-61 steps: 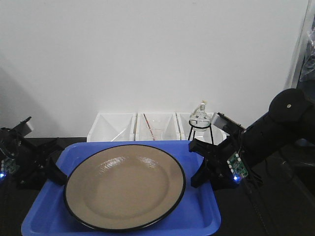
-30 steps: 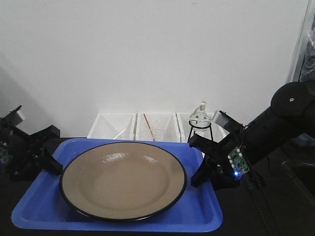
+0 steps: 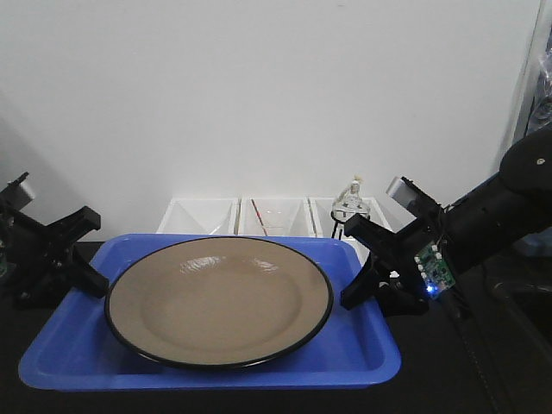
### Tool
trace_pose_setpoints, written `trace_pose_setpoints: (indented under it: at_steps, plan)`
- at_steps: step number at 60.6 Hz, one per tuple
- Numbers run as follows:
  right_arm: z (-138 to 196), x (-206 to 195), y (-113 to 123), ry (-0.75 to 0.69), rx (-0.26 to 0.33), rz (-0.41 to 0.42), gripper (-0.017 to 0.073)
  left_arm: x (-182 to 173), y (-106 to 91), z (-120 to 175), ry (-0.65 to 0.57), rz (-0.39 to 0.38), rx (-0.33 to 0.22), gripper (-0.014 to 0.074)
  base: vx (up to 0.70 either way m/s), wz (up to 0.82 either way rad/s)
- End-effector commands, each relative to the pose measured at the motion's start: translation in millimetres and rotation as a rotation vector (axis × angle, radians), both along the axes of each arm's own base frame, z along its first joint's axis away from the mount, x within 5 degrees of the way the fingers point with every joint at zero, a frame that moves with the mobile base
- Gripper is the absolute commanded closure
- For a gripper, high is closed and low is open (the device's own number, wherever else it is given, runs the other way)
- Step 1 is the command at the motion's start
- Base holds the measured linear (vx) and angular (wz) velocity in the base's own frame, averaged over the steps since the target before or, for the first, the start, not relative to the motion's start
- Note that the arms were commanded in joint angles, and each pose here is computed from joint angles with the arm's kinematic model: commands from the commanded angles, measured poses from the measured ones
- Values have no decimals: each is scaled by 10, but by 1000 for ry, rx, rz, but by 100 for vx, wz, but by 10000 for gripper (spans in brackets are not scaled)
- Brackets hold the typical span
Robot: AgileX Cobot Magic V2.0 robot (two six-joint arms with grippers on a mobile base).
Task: Place disk in tray to left cabinet
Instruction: 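Grip both short edges of the blue tray and lift it, then hold the tray level with both grippers while the base turns away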
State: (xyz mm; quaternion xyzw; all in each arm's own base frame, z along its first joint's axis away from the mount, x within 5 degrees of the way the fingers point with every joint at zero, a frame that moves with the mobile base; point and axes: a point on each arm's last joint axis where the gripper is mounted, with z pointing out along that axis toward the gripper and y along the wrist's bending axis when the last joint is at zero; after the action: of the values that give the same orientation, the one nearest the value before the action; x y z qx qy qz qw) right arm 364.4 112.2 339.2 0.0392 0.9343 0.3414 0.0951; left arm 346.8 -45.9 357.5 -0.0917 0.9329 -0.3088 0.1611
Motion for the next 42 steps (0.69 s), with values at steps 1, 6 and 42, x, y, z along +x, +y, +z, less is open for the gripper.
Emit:
trace_pose_setpoints:
  at_steps: [1,6,42]
  plan:
    - [434,-138,93,-83,186,5,564,-172,-181,383,-56,-32,-178,594,0,0]
    - [453,-148,92,-93,187,9,564,-172,-181,383,-56,-33,-178,594,0,0]
    - [536,-166,104,-138,216,-2,564,-157,-181,366,-54,-34,-177,594,0,0]
